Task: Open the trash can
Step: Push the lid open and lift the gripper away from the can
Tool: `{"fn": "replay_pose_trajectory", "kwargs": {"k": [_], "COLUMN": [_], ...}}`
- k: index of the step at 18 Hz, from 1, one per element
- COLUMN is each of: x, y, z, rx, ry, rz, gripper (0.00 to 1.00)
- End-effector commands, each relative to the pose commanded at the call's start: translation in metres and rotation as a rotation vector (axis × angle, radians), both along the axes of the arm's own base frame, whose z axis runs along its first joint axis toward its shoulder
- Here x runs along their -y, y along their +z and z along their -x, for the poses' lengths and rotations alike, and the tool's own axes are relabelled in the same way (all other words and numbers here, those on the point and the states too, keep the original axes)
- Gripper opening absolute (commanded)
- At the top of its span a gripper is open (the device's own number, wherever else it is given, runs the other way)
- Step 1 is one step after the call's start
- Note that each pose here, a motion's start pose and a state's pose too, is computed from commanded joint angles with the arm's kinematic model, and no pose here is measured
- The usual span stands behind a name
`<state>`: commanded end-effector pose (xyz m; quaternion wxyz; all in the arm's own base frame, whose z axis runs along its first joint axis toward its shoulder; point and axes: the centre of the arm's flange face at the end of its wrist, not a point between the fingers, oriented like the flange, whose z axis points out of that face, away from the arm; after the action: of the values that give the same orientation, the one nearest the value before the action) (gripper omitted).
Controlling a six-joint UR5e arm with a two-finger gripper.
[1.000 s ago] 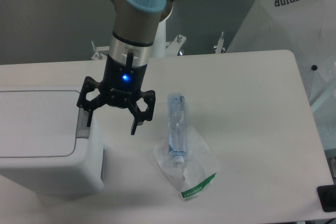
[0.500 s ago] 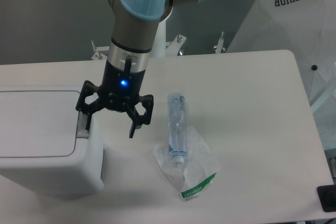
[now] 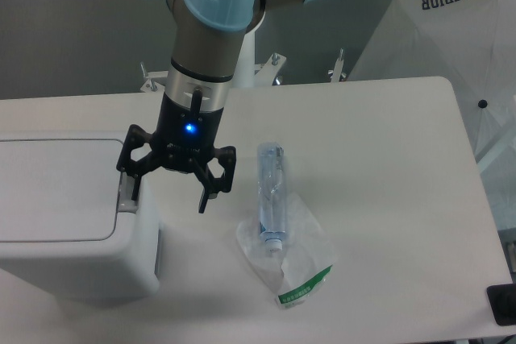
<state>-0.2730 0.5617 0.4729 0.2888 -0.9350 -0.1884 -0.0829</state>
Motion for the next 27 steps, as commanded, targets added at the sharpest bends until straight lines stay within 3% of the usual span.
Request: {"fn": "replay_pose_trajectory", "kwargs": {"k": [12, 17, 23, 27], "x": [0.0, -0.001, 0.011, 0.039], "y": [-0.005, 0.011, 0.055, 0.076], "z": [0.0, 0.0, 0.025, 0.073], "rx": [0.004, -0.006, -0.077, -0.201], "ry": [0.001, 0.006, 0.043, 0.13], "rz": [0.009, -0.016, -0.073, -0.041], "gripper": [1.0, 1.0, 1.0, 1.0]}}
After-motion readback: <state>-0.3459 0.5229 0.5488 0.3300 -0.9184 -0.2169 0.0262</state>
